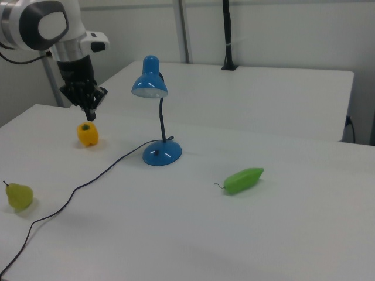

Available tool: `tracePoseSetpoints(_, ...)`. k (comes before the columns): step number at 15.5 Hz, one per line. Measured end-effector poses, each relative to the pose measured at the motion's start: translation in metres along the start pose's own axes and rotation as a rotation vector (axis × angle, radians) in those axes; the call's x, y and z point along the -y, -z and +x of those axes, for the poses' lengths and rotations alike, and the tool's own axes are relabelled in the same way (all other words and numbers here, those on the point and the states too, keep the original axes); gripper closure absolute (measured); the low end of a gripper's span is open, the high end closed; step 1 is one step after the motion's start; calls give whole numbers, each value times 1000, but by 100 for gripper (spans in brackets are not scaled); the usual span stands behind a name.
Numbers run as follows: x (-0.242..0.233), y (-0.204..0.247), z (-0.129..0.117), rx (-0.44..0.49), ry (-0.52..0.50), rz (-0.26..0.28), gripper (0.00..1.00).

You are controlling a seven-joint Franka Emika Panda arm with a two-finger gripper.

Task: Turn on desk lamp
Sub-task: 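Move the gripper toward the blue lamp's base switch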

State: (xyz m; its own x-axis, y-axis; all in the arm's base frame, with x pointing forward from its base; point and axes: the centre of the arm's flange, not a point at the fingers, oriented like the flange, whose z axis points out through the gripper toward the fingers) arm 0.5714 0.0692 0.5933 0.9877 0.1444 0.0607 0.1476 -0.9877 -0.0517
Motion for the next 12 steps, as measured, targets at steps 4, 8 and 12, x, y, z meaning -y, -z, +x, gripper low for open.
tracePoseSetpoints(4,-5,-27,-2,54,43,3,99)
tracePoseSetpoints(8,-21,-63,6,92,99,8,99)
tracePoseSetpoints(12,-31,-103,20,53,115,-33,99)
